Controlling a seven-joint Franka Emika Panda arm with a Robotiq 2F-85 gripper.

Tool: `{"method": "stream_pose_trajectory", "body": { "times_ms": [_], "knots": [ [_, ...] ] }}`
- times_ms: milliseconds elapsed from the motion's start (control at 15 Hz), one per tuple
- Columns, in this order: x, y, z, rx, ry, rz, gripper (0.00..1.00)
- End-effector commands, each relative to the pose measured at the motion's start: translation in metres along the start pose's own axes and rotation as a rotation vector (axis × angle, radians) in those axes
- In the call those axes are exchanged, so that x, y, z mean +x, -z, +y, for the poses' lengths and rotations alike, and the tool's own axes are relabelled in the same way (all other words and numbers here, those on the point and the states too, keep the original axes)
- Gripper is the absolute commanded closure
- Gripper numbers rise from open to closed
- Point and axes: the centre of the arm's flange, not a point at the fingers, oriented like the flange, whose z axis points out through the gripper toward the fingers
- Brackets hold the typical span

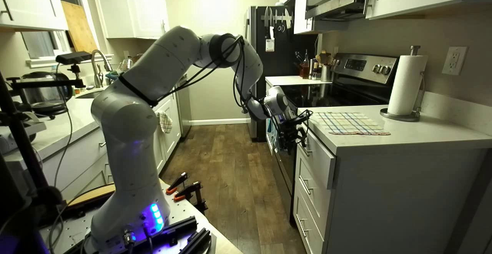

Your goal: Open the first top drawer

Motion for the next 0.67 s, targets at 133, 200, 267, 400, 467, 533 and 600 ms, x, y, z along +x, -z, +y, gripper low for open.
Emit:
{"method": "stream_pose_trajectory", "body": {
  "times_ms": [133, 200, 267, 400, 467, 533, 600],
  "knots": [
    [0.025, -0.01, -0.073, 0.117, 0.088, 0.054, 0.0],
    [0.023, -0.01, -0.075, 0.104, 0.108, 0.052, 0.0],
    [0.023, -0.01, -0.076, 0.104, 0.112, 0.053, 0.0],
    [0.022, -0.01, -0.079, 0.097, 0.123, 0.061, 0.0],
    [0.022, -0.01, -0.08, 0.095, 0.129, 0.062, 0.0],
    [0.022, -0.01, -0.081, 0.091, 0.136, 0.062, 0.0],
    [0.023, -0.009, -0.082, 0.088, 0.143, 0.059, 0.0]
  ]
}}
